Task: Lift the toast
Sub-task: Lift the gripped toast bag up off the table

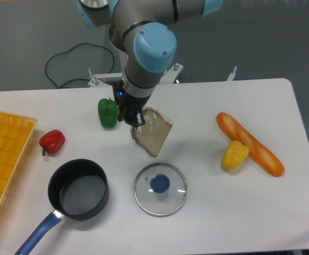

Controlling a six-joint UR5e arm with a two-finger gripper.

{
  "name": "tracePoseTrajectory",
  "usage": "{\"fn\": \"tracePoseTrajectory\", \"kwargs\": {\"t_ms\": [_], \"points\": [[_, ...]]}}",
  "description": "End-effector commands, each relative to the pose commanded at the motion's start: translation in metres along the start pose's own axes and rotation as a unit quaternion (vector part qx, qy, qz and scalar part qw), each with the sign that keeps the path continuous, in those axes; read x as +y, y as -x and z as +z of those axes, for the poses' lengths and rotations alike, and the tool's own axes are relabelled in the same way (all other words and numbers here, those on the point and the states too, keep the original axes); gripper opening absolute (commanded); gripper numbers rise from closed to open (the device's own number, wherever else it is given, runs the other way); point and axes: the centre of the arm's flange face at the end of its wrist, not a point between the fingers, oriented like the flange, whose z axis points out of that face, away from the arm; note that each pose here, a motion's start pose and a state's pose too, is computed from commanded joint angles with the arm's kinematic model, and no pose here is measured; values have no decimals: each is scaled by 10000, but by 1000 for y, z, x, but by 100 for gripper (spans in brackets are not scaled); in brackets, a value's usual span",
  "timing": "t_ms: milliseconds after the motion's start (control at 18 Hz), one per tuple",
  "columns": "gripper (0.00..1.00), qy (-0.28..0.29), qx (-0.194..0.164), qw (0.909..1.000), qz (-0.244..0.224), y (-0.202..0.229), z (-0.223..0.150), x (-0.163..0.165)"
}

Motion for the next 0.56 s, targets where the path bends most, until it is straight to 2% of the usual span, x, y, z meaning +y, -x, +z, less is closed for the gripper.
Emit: {"fn": "tracePoseTrajectory", "kwargs": {"t_ms": [556], "points": [[0,-35,22,10000,3,-1,2,-1]]}}
